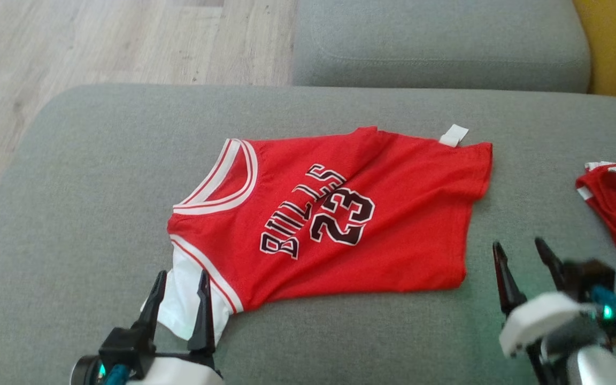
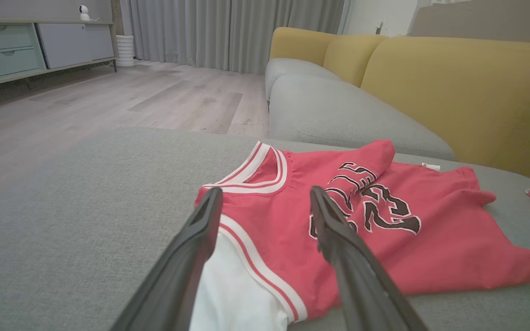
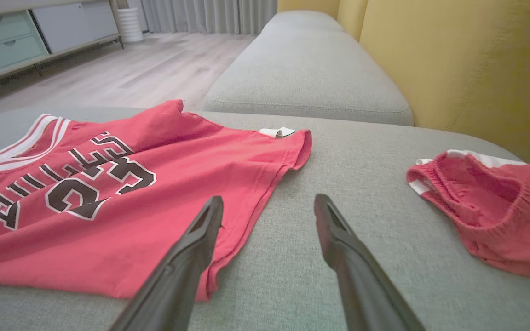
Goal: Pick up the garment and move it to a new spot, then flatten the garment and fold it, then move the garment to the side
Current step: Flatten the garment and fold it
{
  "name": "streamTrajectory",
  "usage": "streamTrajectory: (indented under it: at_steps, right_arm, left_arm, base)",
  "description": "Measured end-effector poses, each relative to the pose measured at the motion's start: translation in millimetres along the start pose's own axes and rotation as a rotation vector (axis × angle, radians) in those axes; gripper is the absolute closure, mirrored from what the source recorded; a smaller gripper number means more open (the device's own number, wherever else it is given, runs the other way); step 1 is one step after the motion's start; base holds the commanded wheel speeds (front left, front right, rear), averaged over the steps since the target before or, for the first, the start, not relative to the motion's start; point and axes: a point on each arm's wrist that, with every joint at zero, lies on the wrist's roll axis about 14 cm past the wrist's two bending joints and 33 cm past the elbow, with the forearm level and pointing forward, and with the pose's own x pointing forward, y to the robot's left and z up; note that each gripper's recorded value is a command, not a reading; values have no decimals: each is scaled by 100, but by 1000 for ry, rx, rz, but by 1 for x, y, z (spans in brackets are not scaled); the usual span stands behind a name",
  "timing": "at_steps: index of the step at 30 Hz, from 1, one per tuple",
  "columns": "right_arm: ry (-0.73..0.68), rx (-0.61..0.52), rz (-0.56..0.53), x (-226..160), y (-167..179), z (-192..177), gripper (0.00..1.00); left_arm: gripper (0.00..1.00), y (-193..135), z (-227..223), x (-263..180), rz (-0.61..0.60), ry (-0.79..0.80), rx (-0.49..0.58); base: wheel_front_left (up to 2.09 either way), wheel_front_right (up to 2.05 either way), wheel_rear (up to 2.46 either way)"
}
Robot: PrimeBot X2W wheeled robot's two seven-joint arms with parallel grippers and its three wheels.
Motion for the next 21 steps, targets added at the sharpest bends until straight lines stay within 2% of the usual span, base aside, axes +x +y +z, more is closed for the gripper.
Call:
streamTrajectory:
  at_steps: [6, 12, 16, 21]
  right_arm:
    - [133, -65, 2, 41, -1, 4, 0]
    - [331, -101, 15, 77, -3, -23, 0]
    - [443, -88, 32, 90, -2, -47, 0]
    - [531, -15, 94, 97, 19, -67, 0]
  left_arm:
    - [0, -4, -2, 2, -1, 6, -6]
    - [0, -2, 4, 15, 16, -8, -17]
    - [0, 10, -4, 14, 58, 16, -14]
    - [0, 20, -12, 11, 93, 36, -13]
  base:
    - [0, 0, 0]
    - [0, 0, 0]
    - [0, 0, 0]
    - [0, 0, 0]
